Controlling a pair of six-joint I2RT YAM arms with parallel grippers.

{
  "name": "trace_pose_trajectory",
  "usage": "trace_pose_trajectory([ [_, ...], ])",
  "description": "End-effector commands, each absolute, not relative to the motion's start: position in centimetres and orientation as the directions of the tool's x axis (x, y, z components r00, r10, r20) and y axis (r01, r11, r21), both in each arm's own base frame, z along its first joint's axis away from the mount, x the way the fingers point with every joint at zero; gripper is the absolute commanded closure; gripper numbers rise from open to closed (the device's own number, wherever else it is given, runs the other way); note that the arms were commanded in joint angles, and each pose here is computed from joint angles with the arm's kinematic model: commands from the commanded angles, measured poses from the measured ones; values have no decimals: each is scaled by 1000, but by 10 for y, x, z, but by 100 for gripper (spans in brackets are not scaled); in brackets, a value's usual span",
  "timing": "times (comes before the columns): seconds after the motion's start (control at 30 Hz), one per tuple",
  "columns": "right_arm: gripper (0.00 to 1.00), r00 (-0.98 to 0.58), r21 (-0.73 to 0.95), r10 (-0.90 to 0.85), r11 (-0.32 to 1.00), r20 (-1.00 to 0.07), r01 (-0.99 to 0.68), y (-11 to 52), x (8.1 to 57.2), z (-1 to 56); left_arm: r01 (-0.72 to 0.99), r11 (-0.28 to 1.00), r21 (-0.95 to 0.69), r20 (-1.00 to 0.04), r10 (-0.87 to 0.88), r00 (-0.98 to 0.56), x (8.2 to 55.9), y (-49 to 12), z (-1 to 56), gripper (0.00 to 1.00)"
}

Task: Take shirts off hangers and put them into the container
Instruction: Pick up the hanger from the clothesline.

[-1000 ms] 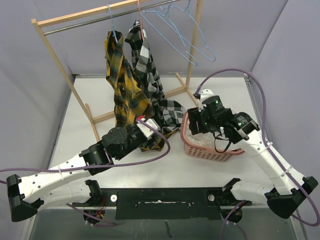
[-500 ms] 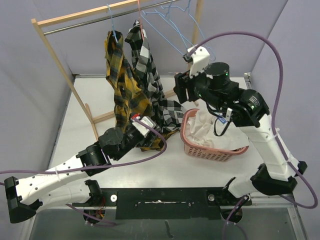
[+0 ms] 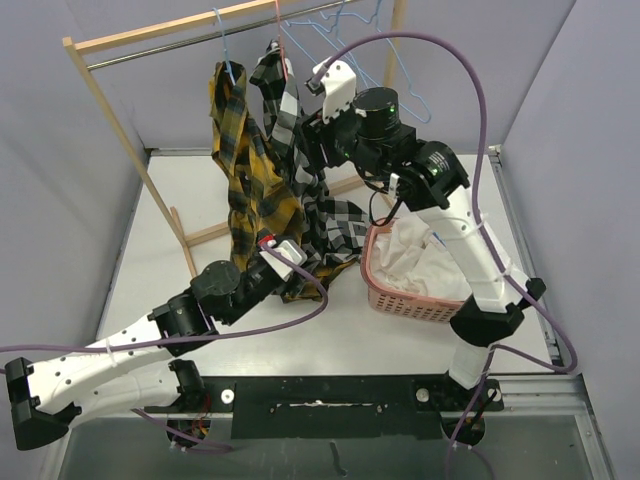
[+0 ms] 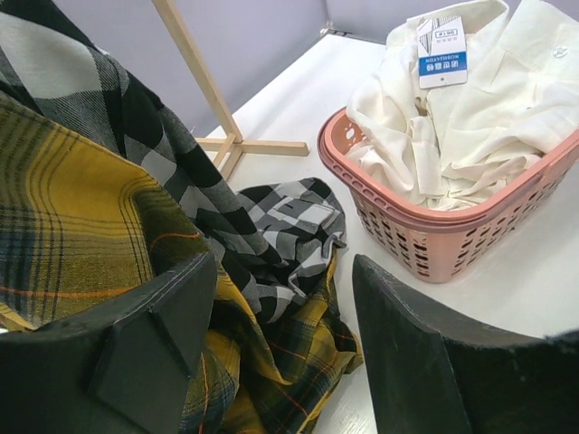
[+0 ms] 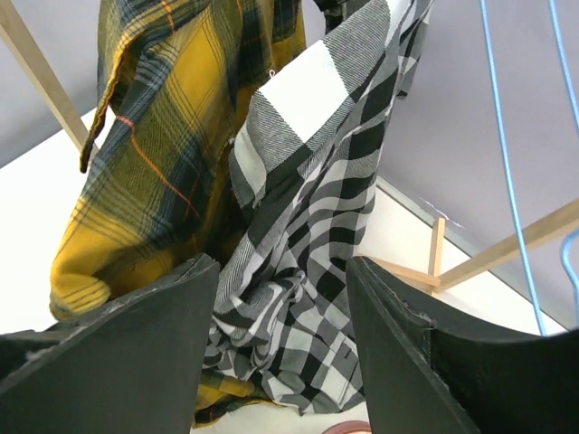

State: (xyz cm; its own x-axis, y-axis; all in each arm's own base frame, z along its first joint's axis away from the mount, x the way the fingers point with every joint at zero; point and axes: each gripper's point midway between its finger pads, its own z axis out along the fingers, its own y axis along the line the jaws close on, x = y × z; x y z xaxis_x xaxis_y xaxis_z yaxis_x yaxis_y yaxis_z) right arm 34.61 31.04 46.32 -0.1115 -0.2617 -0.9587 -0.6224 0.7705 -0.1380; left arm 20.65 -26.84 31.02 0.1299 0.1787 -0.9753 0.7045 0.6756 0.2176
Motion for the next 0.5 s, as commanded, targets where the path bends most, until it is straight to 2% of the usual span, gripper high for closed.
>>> trace_pose_trajectory([
  [0.0, 41, -60, -102, -182, 761, -981, -641, 317, 361, 483, 701, 684, 202, -976, 76, 206, 202, -267, 347, 40],
  [0.1, 42, -99, -62, -167, 754, -981, -653, 318, 371, 470, 704, 681, 202, -975, 74, 208, 201, -267, 347, 40],
  [0.47, 53, -174, 11, -140, 746, -975, -666, 325, 387, 445, 699, 685, 204, -973, 66, 219, 200, -264, 351, 40],
])
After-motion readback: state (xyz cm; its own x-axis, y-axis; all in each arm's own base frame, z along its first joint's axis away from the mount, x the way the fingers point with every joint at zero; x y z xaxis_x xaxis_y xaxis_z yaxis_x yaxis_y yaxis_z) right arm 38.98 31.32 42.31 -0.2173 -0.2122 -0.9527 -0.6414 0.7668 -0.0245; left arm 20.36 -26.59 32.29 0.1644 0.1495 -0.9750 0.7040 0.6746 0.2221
